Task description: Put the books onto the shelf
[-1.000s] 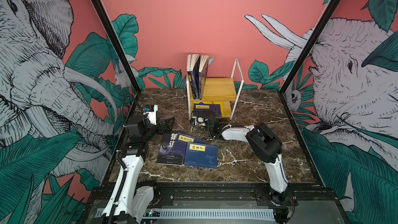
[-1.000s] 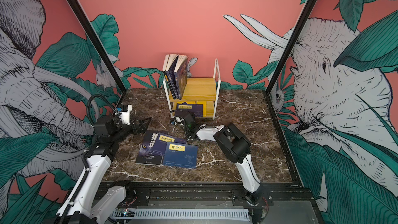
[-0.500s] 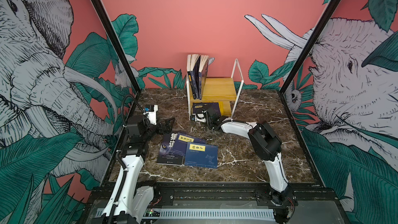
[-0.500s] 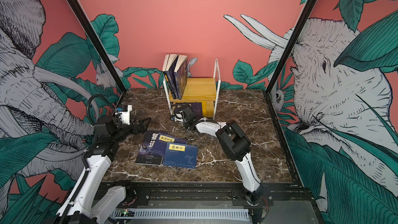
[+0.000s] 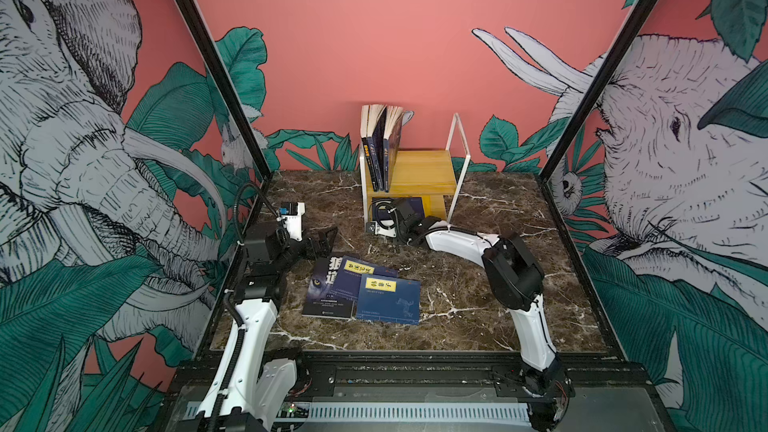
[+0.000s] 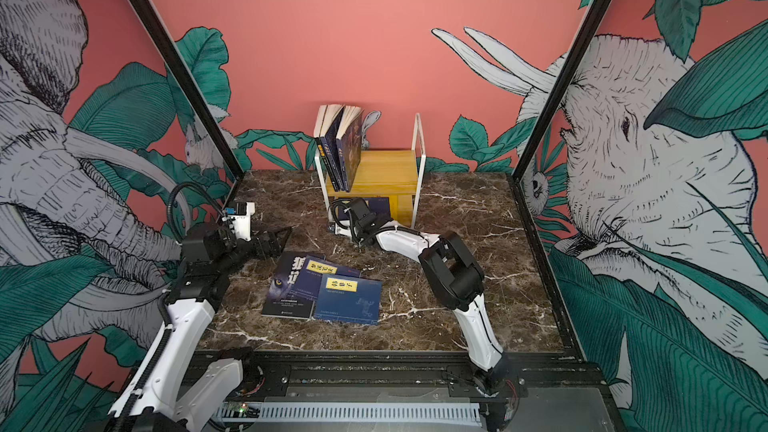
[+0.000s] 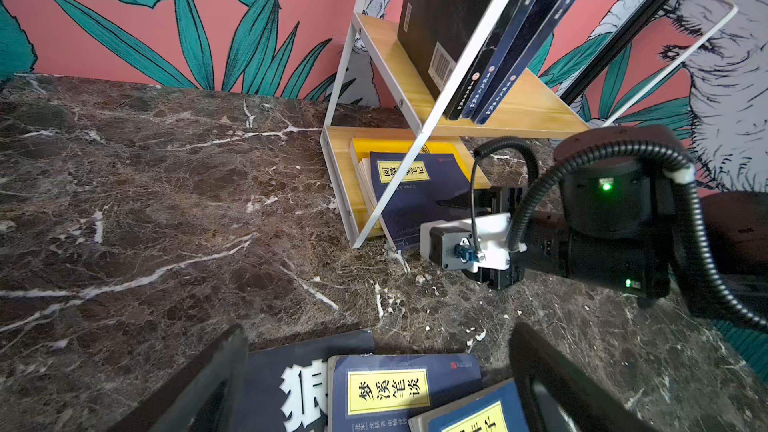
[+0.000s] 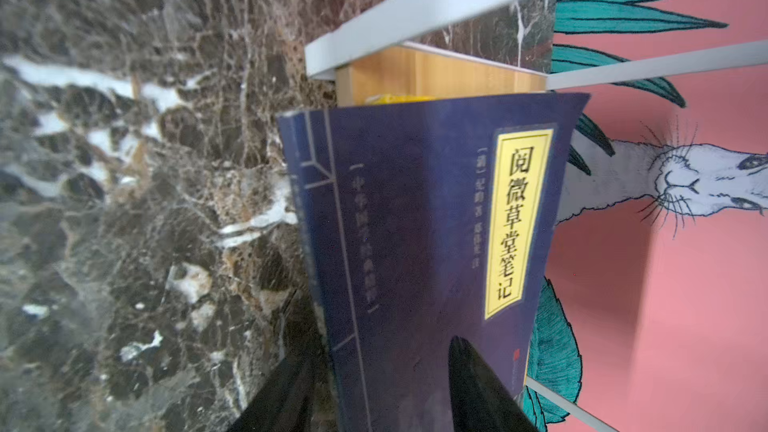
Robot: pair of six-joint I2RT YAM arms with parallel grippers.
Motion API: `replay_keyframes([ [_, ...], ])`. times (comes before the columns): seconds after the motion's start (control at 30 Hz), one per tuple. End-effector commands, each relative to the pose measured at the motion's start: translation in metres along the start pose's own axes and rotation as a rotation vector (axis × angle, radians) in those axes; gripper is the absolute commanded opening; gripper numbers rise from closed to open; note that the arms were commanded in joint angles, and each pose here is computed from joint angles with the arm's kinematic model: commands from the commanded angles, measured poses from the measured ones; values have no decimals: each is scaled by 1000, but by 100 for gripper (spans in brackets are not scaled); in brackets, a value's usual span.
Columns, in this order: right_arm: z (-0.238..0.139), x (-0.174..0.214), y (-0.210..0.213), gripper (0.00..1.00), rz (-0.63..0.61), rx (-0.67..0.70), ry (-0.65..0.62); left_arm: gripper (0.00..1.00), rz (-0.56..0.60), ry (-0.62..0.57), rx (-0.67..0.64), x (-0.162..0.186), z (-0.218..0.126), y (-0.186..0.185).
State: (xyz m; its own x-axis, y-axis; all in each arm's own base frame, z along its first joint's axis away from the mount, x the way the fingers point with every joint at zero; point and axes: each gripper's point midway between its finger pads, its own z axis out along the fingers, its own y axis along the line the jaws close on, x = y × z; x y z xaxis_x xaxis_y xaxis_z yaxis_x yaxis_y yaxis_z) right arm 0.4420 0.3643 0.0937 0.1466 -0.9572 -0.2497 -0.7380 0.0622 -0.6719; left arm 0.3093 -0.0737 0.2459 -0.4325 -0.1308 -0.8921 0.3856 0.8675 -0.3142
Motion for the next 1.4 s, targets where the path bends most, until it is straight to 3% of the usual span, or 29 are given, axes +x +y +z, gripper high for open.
replay_keyframes([
  [0.0,-9,-1,-12,53,61,-9,-19,99,39,-10,19,0,-4,-5],
  [0.67,8,-7,-26,44,144,21,-30,99,21,-6,36,3,1,-5],
  [1.0,0,-22,-6,45,190,-105,-108,99,27,-3,36,4,0,-5],
  [1.37,12,-23,-7,42,185,-96,-93,99,32,-1,27,3,0,-4],
])
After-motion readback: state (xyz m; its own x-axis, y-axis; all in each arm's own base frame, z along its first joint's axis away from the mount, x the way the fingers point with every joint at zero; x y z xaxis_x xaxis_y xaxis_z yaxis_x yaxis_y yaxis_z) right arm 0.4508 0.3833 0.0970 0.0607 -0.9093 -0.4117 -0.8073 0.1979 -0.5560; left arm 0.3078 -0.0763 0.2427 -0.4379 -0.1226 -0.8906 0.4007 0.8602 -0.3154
